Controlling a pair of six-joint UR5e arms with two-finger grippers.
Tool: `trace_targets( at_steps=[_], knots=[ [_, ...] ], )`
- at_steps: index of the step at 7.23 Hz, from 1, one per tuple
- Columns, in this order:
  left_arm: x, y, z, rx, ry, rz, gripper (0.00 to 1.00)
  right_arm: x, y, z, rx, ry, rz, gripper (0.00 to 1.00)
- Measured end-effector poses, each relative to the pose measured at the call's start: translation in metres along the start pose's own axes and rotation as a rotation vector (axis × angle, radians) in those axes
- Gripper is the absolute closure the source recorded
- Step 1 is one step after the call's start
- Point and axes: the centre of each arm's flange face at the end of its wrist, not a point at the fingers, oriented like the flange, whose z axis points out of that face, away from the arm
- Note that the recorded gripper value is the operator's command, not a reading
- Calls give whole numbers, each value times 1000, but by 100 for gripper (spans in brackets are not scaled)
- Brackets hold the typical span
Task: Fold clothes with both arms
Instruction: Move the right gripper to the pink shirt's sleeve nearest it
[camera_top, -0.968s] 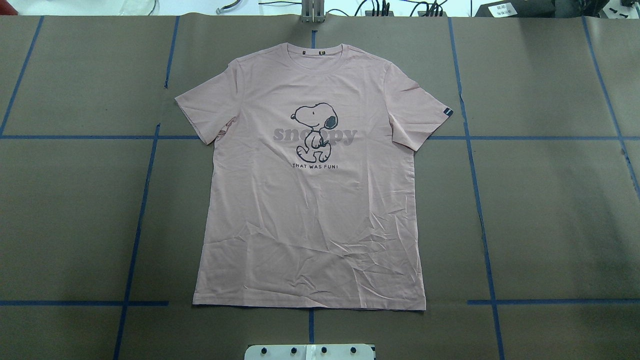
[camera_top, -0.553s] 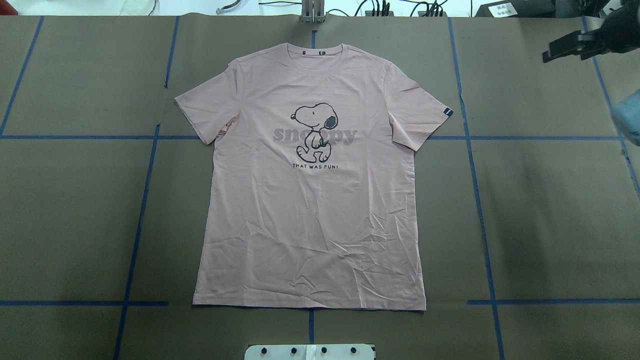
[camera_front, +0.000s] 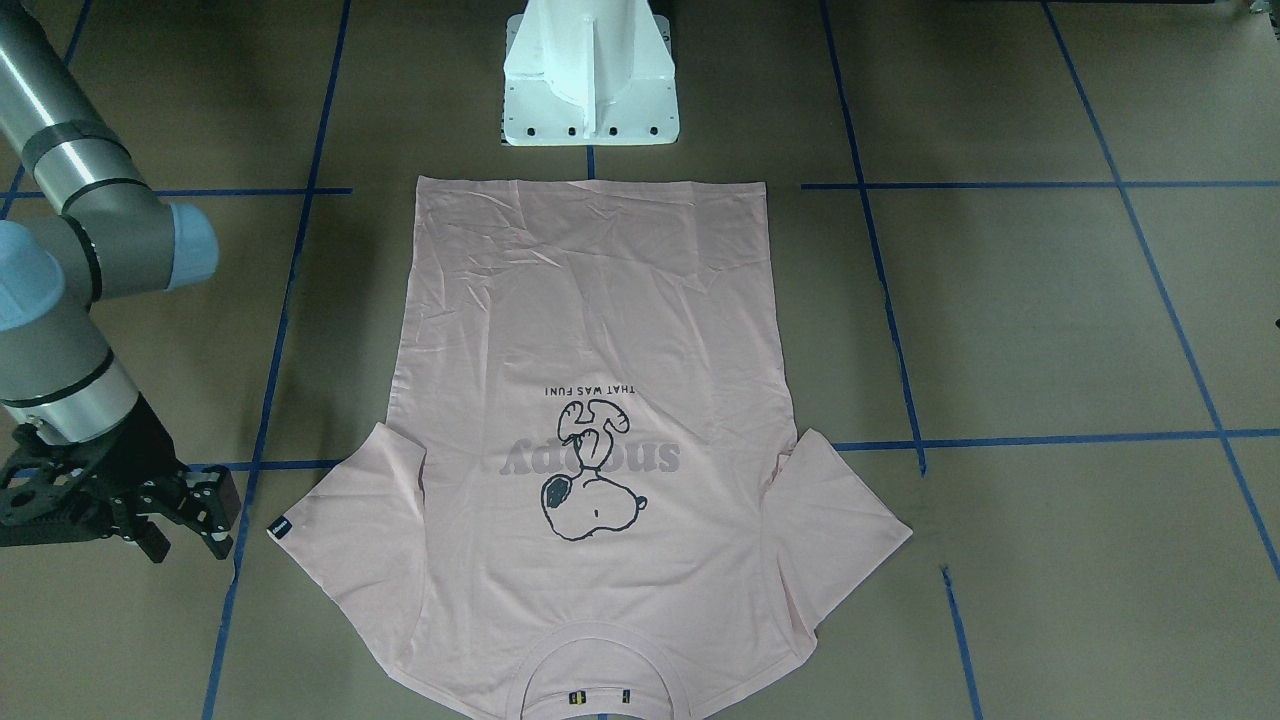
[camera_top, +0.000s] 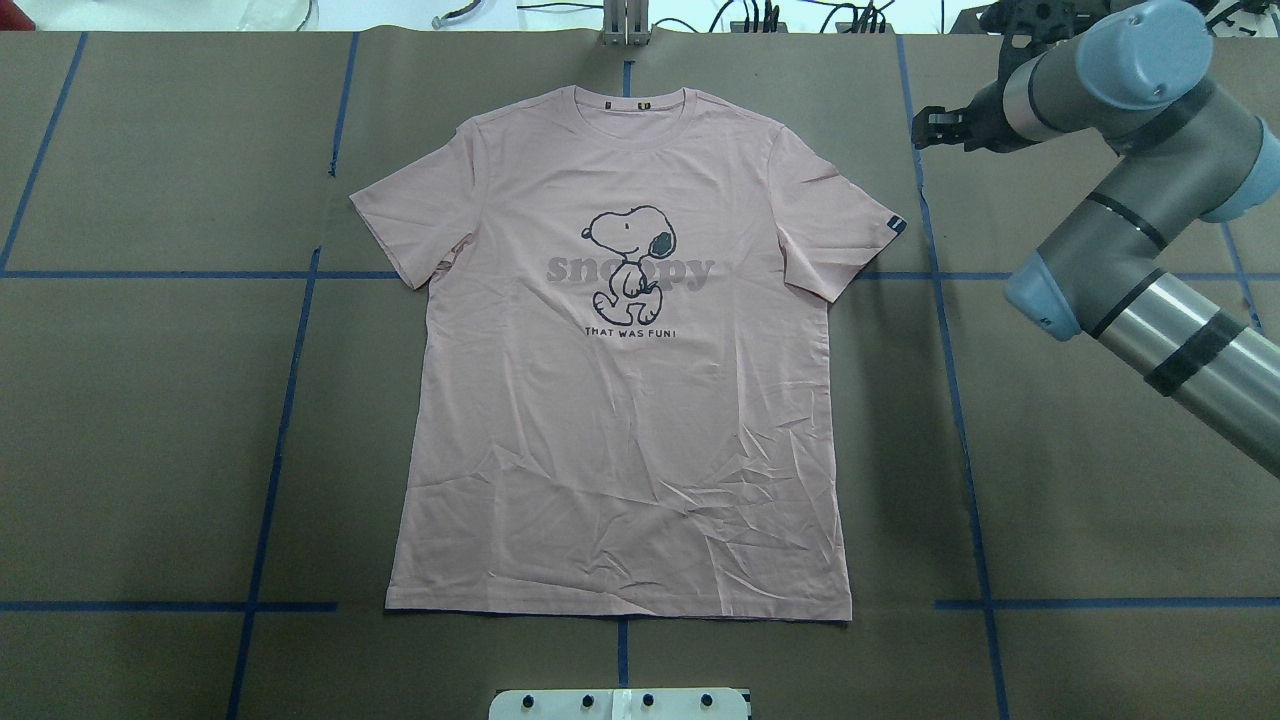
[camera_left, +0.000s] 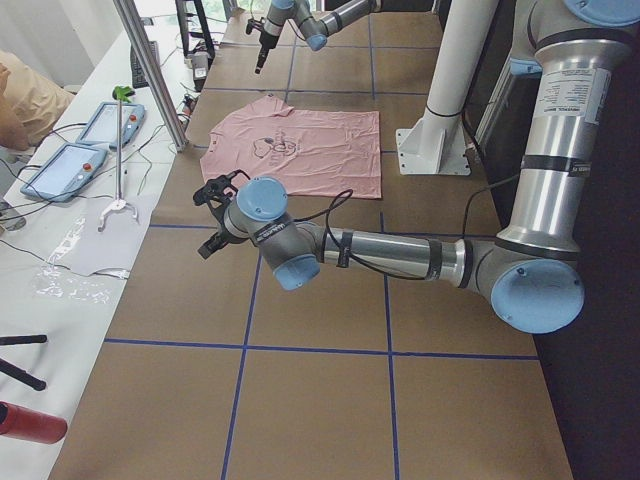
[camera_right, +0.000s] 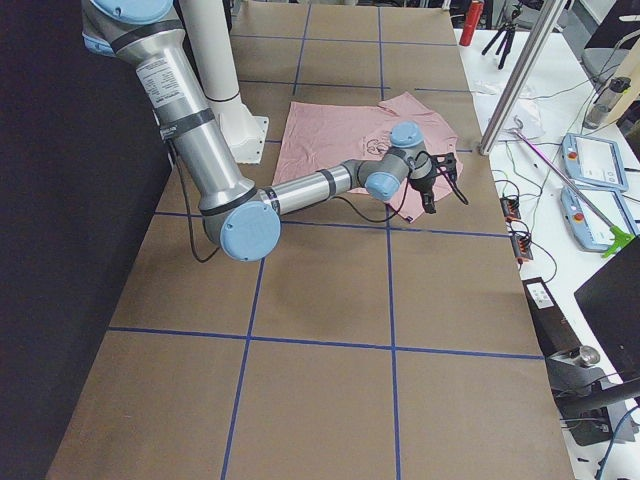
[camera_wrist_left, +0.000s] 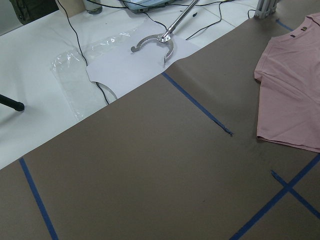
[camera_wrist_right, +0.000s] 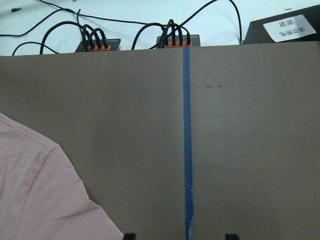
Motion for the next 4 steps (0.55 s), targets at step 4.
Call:
trace_targets(
  at_steps=[4],
  knots=[
    [0,0,1,-1,1,1,0,-33,53,45,26,56,-5,42]
  ],
)
